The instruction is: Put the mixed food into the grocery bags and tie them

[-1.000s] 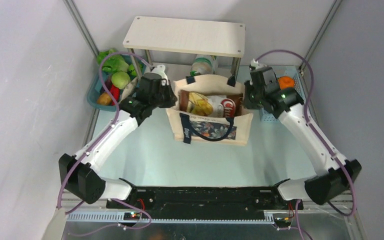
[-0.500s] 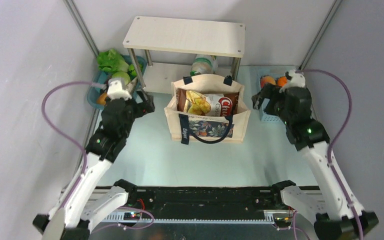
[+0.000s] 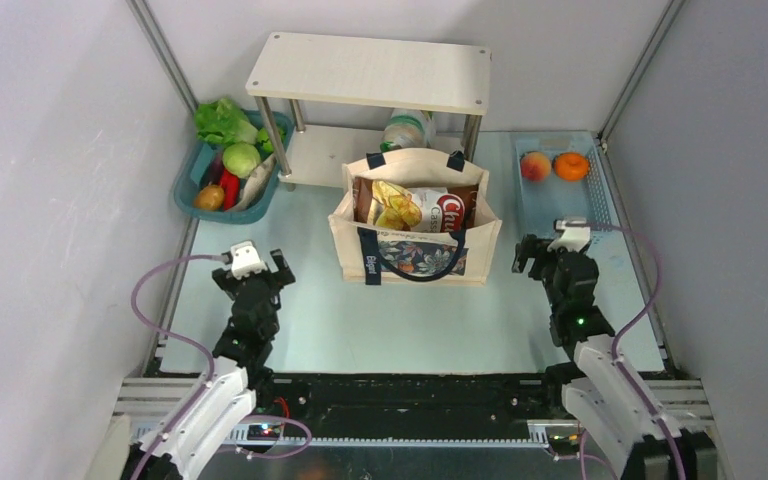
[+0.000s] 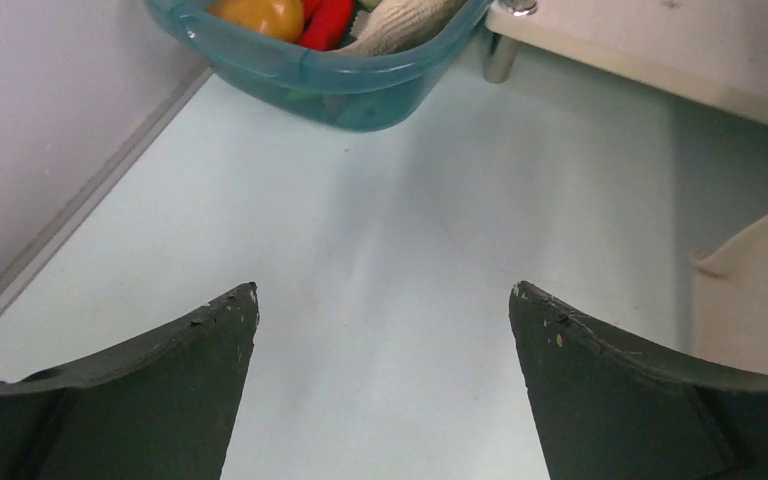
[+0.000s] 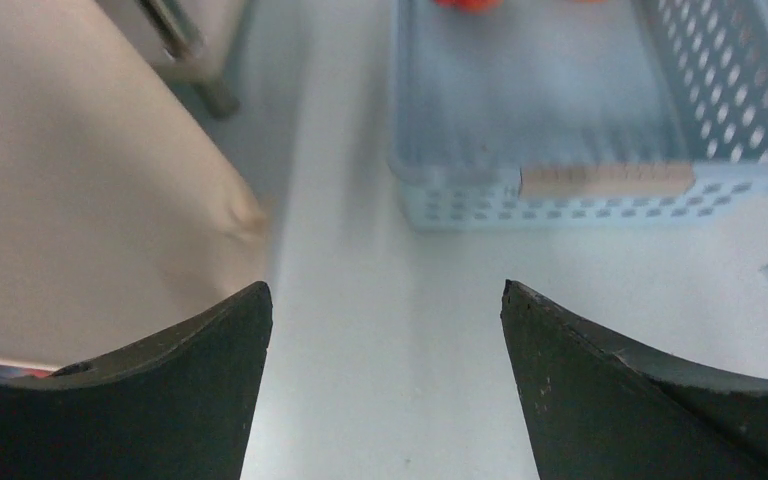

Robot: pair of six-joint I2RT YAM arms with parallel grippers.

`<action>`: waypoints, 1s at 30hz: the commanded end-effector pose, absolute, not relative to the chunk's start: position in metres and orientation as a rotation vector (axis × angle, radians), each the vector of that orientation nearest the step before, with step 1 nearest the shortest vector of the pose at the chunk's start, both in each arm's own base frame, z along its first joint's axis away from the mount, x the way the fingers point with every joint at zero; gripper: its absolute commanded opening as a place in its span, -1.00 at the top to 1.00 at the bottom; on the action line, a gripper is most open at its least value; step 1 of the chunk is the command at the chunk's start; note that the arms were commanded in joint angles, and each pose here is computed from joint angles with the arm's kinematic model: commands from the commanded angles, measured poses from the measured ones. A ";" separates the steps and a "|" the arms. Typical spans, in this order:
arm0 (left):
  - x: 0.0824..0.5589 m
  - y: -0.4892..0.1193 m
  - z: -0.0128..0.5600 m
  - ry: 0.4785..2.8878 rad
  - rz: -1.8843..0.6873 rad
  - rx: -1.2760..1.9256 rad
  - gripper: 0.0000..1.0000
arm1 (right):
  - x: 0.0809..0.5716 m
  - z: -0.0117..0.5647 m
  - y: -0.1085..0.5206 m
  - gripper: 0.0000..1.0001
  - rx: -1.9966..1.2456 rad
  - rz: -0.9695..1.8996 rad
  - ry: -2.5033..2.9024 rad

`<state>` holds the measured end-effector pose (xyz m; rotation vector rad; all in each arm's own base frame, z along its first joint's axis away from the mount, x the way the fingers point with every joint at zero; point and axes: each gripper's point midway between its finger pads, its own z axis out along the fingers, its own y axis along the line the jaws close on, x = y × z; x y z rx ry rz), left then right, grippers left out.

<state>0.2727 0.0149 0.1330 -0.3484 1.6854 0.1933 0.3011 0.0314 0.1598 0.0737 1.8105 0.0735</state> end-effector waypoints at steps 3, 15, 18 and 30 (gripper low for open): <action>0.281 0.032 0.170 1.471 0.294 -0.279 -0.99 | 0.327 0.167 0.023 -0.74 0.031 0.085 1.580; 0.322 0.047 0.158 1.499 0.240 -0.242 -0.98 | 0.357 0.106 0.011 -0.72 0.026 0.083 1.649; 0.326 0.063 0.155 1.469 0.192 -0.287 -0.96 | 0.366 0.107 0.008 -0.74 0.041 0.090 1.682; 0.350 0.056 0.136 1.556 0.163 -0.235 -0.99 | 0.367 0.105 0.002 -0.99 0.071 0.056 1.696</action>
